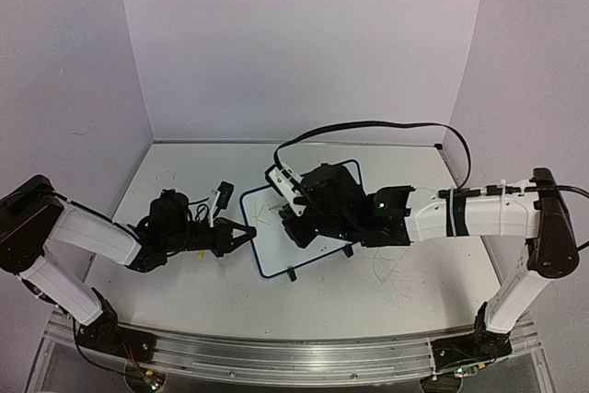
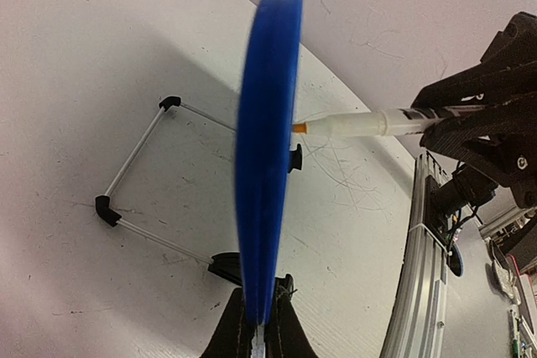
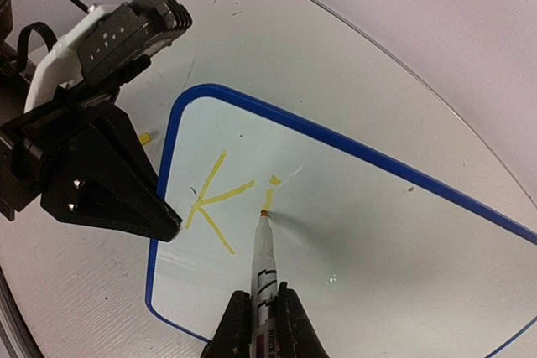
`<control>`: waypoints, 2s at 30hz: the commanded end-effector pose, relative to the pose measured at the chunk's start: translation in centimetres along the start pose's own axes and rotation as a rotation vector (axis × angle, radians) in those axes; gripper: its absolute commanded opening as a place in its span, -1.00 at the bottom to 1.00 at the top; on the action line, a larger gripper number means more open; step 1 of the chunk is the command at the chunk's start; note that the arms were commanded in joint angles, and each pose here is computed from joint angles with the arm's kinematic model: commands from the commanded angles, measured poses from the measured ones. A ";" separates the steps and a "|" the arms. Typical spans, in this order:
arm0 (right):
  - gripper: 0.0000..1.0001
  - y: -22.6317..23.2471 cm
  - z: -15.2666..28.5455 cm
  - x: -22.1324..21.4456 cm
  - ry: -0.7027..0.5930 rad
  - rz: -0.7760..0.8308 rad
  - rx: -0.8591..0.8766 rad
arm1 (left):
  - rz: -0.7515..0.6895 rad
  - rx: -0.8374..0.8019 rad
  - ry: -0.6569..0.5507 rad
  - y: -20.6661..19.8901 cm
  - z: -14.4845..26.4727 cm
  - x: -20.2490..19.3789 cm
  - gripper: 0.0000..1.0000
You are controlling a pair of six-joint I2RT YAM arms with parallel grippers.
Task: Write a sentence on the whiteboard
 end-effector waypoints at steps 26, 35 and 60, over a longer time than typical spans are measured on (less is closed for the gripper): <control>-1.00 -1.0 2.9 2.4 -0.122 -0.077 0.020 | -0.021 0.022 0.004 -0.2 -0.1 0.5 -1.00; -1.00 -1.4 1.8 2.4 -0.107 -0.069 -0.027 | -0.023 0.019 0.000 -0.3 0.1 0.5 -1.00; -1.00 -1.3 0.3 1.8 -0.075 -0.040 -0.048 | -0.024 0.019 -0.002 -0.3 0.2 0.5 -1.00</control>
Point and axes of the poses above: each gripper's point midway between its finger pads, its own z axis back along the fingers, its own y axis along the line the jaws close on, x = y × z, the point moved 9 cm from there along z, back along the fingers, and after that the axes turned 2 degrees about z, right-handed, at the moved point
